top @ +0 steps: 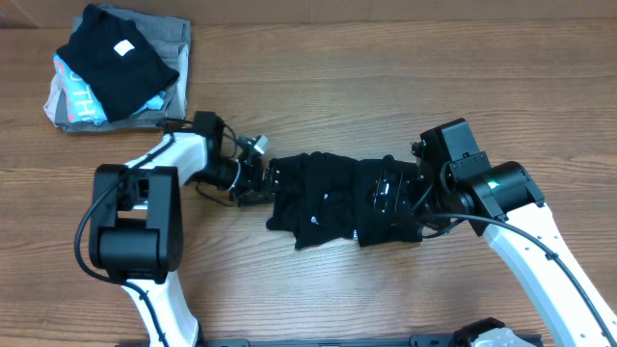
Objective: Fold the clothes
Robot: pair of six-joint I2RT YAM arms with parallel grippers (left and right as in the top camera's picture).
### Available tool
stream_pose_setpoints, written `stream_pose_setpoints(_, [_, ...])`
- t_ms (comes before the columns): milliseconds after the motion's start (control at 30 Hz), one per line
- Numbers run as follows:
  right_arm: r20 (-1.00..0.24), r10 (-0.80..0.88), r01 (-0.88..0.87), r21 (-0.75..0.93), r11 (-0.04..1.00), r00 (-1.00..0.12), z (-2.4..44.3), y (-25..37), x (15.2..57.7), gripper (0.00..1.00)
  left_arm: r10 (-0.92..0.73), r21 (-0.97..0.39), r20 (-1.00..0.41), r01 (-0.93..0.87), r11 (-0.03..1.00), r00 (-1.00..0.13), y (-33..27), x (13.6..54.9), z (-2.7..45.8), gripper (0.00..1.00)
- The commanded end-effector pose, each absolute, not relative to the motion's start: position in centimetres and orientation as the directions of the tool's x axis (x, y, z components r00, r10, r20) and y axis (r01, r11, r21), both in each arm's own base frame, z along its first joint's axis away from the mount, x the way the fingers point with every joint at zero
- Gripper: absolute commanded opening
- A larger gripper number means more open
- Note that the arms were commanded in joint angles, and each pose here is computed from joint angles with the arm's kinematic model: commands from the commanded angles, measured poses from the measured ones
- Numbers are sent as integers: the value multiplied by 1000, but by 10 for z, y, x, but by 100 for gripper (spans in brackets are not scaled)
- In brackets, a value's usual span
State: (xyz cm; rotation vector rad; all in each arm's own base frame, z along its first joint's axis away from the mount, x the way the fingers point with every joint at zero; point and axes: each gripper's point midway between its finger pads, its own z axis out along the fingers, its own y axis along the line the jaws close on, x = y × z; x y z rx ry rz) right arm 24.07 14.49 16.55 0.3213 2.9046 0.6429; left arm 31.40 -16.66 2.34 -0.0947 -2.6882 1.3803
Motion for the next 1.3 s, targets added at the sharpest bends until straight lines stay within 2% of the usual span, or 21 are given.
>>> stream_pose_setpoints(0, [-114, 236, 159, 460, 874, -965, 175, 148, 243, 98, 147, -608, 252, -39, 793, -957, -153, 271, -57, 96])
stream_pose_setpoints(67, [-113, 235, 159, 459, 874, -965, 174, 148, 242, 98, 140, -606, 249, -41, 795, -958, -156, 273, -58, 88])
stream_pose_setpoints(167, [-111, 233, 159, 458, 875, -966, 174, 148, 242, 98, 149, -607, 240, -29, 794, -959, -159, 273, -58, 62])
stream_pose_setpoints(267, [-108, 232, 160, 455, 876, -967, 172, 148, 241, 98, 154, -607, 240, -24, 794, -958, -161, 272, -58, 52])
stream_pose_setpoints(300, [-106, 233, 161, 455, 876, -967, 171, 147, 241, 98, 154, -608, 238, -24, 794, -959, -161, 273, -58, 36])
stream_pose_setpoints(400, [-99, 232, 165, 450, 878, -968, 168, 147, 239, 98, 152, -607, 233, -22, 794, -961, -160, 275, -58, 4])
stream_pose_setpoints(700, [-96, 229, 163, 447, 880, -969, 166, 146, 238, 98, -31, -522, 308, -196, 830, -951, -108, 295, -50, 4])
stream_pose_setpoints(967, [-119, 238, 166, 426, 889, -964, 165, 142, 242, 98, -185, -442, 365, -345, 828, -912, -46, 318, -15, 4])
stream_pose_setpoints(1167, [-141, 245, 160, 442, 883, -959, 157, 145, 250, 98, -176, -420, 318, -304, 855, -932, -38, 333, 29, 4])
stream_pose_setpoints(1267, [-136, 226, 138, 467, 873, -965, 144, 154, 250, 91, -155, -409, 257, -253, 877, -954, -42, 339, 55, 4])
